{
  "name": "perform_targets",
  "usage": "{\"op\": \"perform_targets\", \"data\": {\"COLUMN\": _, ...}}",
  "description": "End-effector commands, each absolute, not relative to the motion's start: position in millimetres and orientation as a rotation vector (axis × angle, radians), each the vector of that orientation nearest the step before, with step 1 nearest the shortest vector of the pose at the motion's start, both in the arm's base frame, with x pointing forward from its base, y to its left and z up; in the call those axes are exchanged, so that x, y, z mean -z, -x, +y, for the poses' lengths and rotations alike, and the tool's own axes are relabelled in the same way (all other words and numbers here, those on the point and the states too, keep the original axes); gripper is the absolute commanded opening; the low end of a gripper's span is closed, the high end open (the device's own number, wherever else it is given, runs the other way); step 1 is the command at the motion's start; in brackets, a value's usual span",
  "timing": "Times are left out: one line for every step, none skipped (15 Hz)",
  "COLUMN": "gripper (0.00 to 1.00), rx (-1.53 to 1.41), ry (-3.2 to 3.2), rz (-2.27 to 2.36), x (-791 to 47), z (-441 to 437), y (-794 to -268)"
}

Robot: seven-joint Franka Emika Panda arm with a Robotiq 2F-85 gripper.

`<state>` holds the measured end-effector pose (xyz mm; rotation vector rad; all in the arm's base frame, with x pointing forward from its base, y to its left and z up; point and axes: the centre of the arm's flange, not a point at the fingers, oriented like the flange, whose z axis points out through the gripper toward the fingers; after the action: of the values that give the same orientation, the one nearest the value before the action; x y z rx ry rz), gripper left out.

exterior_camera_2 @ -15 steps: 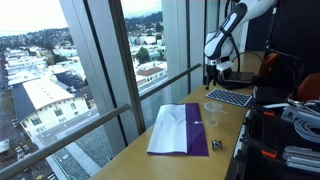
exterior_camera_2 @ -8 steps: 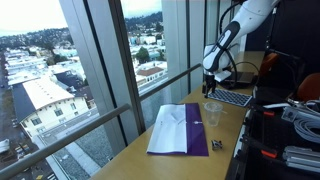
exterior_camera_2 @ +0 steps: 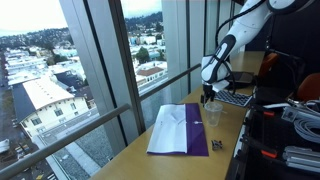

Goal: Put the straw in the cup

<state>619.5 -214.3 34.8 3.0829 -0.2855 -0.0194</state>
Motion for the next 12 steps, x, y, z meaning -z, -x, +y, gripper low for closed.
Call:
{"op": "perform_targets", "data": {"gripper": 1.0, "rx": 0.018, "ry": -3.071, "rz": -0.331, "x": -29, "z": -211, "y": -603}}
{"op": "perform_targets", "data": {"gripper": 1.0, "rx": 0.027, "ry": -3.064, "rz": -0.339, "x": -27, "z": -213, "y": -595}}
{"op": "perform_targets", "data": {"gripper": 1.0, "rx": 0.029, "ry": -3.061, "rz": -0.346, "x": -25, "z": -216, "y": -590}}
{"op": "perform_targets", "data": {"gripper": 1.0, "rx": 0.032, "ry": -3.059, "rz": -0.355, "x": -23, "z": -220, "y": -586}}
{"op": "perform_targets", "data": {"gripper": 1.0, "rx": 0.03, "ry": -3.057, "rz": -0.359, "x": -21, "z": -223, "y": -582}}
{"op": "perform_targets", "data": {"gripper": 1.0, "rx": 0.025, "ry": -3.053, "rz": -0.357, "x": -19, "z": -226, "y": -580}}
{"op": "perform_targets", "data": {"gripper": 0.98, "rx": 0.017, "ry": -3.053, "rz": -0.36, "x": -19, "z": -229, "y": -579}}
{"op": "perform_targets", "data": {"gripper": 0.74, "rx": 0.004, "ry": -3.051, "rz": -0.36, "x": -19, "z": -232, "y": -580}}
{"op": "perform_targets", "data": {"gripper": 0.74, "rx": -0.01, "ry": -3.047, "rz": -0.357, "x": -19, "z": -234, "y": -581}}
{"op": "perform_targets", "data": {"gripper": 0.68, "rx": -0.02, "ry": -3.043, "rz": -0.353, "x": -19, "z": -236, "y": -582}}
{"op": "perform_targets", "data": {"gripper": 0.59, "rx": -0.031, "ry": -3.04, "rz": -0.351, "x": -20, "z": -238, "y": -583}}
{"op": "perform_targets", "data": {"gripper": 0.52, "rx": -0.038, "ry": -3.036, "rz": -0.351, "x": -20, "z": -242, "y": -584}}
